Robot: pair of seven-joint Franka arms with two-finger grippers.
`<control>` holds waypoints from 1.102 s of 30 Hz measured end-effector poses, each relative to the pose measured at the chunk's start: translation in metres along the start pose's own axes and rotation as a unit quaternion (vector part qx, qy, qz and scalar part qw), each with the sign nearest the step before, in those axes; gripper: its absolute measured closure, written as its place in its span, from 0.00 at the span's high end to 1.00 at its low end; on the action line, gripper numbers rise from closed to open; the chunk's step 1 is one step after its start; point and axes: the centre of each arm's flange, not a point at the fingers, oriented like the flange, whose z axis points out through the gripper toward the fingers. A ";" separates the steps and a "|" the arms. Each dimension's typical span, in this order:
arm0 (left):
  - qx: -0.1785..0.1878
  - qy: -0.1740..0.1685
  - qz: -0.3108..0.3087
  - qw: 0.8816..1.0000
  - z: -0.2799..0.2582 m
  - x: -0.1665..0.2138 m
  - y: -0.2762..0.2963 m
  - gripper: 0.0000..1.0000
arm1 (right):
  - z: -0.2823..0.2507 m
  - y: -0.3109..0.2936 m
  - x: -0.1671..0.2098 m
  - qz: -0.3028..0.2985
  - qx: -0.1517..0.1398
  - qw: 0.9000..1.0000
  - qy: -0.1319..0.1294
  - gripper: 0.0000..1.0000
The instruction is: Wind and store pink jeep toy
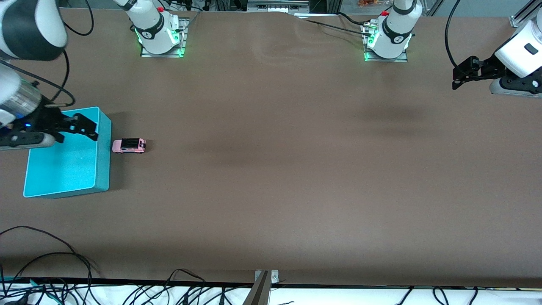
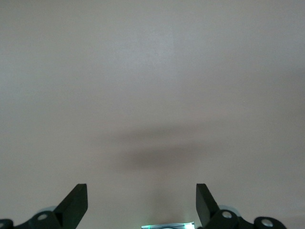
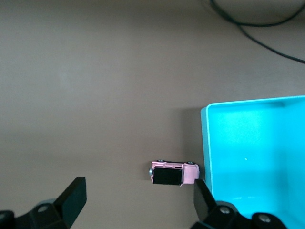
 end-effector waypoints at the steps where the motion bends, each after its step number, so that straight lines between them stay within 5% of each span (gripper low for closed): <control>1: 0.000 0.000 0.000 1.000 0.000 0.000 0.000 1.00 | 0.011 0.000 -0.004 -0.012 0.000 1.000 -0.003 1.00; 15: 0.000 0.002 -0.004 1.000 0.001 0.003 -0.004 1.00 | 0.102 -0.017 -0.043 -0.162 0.008 0.986 -0.030 1.00; 26: 0.000 0.008 -0.005 1.000 -0.005 0.006 -0.006 1.00 | 0.139 0.002 -0.063 -0.349 0.017 0.936 -0.040 1.00; 33: 0.000 0.005 -0.004 1.000 -0.002 0.009 -0.005 1.00 | 0.167 0.006 -0.071 -0.458 0.023 0.888 -0.042 1.00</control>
